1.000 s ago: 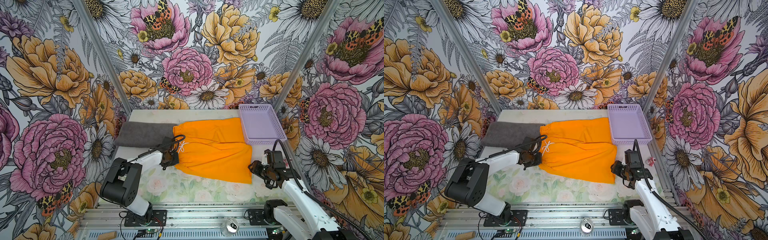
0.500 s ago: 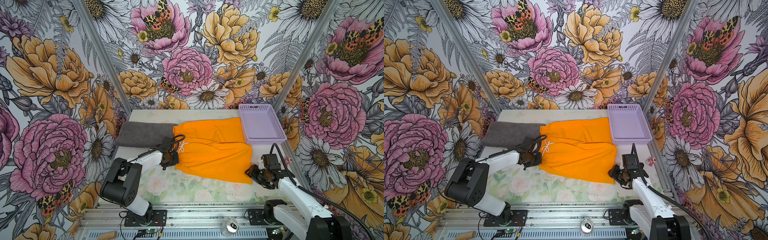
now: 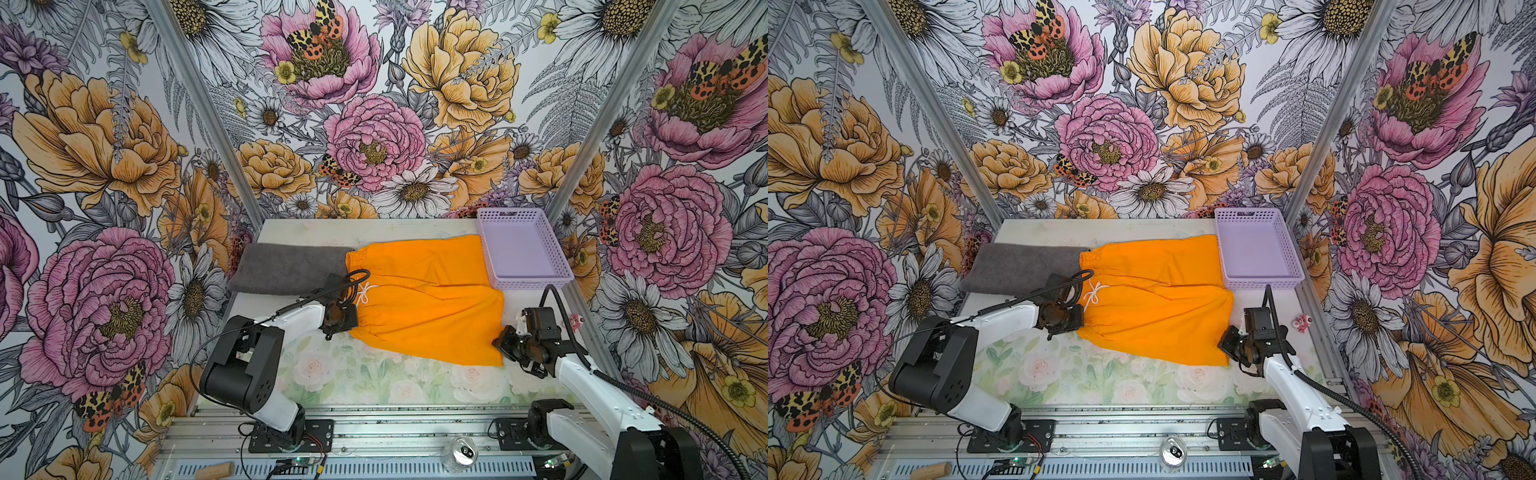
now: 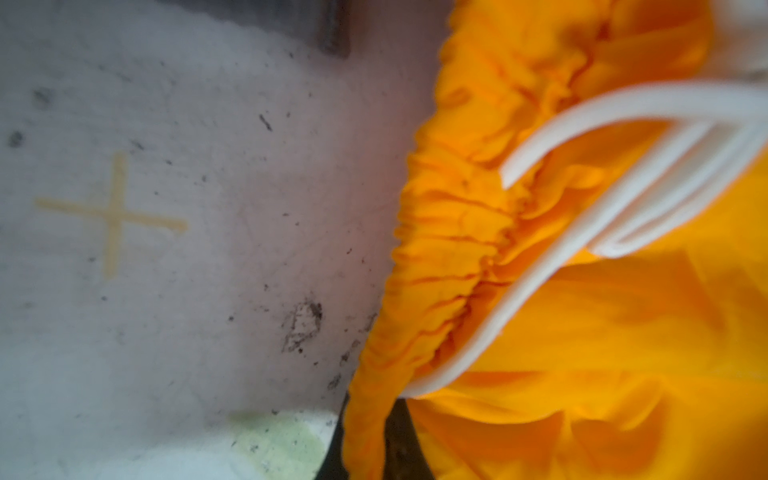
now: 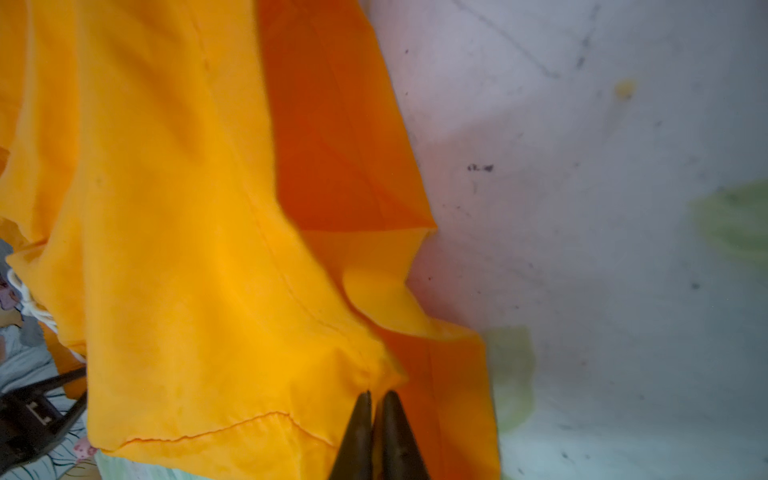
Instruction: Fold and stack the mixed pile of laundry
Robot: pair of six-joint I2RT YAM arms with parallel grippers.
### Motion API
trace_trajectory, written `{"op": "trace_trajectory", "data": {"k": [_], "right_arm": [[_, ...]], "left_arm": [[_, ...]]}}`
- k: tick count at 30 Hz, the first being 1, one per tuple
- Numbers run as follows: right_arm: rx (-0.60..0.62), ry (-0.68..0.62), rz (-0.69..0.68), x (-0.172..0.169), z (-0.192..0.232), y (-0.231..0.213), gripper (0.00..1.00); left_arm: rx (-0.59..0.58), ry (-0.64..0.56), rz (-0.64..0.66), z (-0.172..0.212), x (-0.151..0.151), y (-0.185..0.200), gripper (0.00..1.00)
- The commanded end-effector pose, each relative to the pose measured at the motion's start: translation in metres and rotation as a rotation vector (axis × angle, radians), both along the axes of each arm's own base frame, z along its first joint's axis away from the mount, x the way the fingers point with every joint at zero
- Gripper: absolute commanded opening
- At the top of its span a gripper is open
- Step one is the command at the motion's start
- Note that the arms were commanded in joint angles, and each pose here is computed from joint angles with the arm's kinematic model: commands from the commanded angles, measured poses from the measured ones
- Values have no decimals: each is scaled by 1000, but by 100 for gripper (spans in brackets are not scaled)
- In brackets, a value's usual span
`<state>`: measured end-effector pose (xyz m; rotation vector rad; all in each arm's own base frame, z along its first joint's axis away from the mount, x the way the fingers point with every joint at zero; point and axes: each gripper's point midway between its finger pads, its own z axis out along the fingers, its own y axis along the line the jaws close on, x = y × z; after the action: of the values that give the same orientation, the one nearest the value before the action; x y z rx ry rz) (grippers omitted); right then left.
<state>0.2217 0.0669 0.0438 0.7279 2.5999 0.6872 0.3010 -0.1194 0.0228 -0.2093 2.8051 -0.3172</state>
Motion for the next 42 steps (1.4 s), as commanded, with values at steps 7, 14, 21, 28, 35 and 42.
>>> {"op": "trace_trajectory", "data": {"k": [7,14,21,28,35,42], "right_arm": [[-17,-126,-13,4,52,-4,0],[-105,-190,-57,-16,112,-23,0],[-164,-197,-105,-41,135,-36,0],[-210,-159,-117,-52,134,-44,0],[-229,-156,-114,-48,134,-47,0],[-234,-163,-115,-46,136,-47,0]], "left_arm": [[-17,7,26,10,-14,4,0],[-74,-28,45,37,-32,2,0],[-112,-6,54,40,-77,-10,0],[-139,-54,130,47,-106,-5,58],[-141,-73,139,40,-111,0,51],[-125,-45,101,24,-119,-3,44]]}}
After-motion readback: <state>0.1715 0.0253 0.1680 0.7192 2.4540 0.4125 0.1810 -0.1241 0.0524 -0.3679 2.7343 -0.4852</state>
